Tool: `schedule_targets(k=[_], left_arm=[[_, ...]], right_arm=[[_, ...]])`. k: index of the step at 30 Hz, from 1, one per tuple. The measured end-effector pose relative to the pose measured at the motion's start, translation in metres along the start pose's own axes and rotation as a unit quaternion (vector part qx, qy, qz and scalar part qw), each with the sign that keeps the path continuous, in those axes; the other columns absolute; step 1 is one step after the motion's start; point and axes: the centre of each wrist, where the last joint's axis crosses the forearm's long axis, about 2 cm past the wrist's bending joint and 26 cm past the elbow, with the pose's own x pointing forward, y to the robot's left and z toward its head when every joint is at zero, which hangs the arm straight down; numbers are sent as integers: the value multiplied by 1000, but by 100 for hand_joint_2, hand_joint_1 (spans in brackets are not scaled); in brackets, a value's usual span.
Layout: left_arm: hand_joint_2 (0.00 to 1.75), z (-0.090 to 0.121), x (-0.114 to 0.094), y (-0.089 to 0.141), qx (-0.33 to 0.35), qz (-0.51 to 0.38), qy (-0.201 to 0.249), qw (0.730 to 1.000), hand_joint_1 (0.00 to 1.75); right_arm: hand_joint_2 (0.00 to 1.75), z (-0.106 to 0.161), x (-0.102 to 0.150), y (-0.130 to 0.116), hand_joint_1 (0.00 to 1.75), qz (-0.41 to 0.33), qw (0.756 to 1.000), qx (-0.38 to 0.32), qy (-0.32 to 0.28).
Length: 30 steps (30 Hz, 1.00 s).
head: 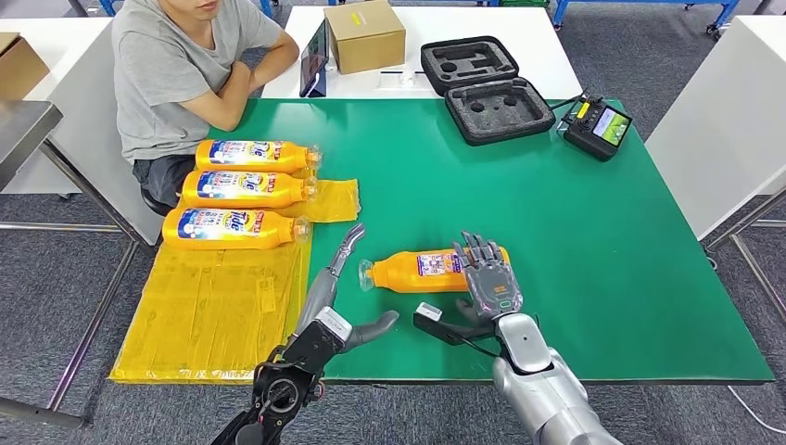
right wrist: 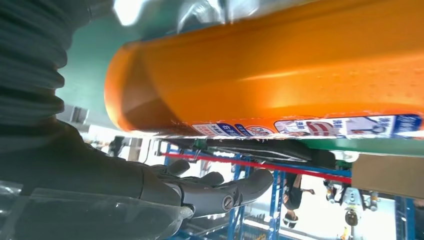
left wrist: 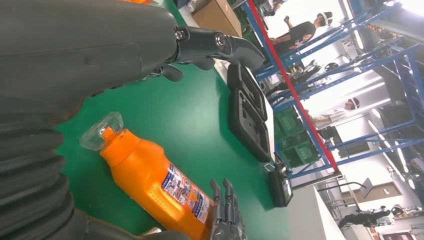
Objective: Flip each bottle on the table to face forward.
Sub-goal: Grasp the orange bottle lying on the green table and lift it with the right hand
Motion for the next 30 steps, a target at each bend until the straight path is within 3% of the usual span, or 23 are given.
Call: schedule_targets(k=[19,20,23,24,30], left_arm=[[175,-6,-1,0,-5,1,-3,1000,0],[175,-6,-1,0,-4,1,-3,1000,0],[175,-6,-1,0,-2,-1,-3,1000,0],[175,-6,-1,0,-1,-1,-4,1000,0],[175,-6,-1,1,0,-2,-4,1000,0]], right_arm=[[175,-20,-12,-3,1,50,998,26,12],[175,-21,-12,-3,14,50,998,27,11],[175,-22,-12,-3,126,49,998,33,10],[175,-22,-12,-3,154,48,998,35,10],[175,-22,-12,-2,165,43,998,42,11]])
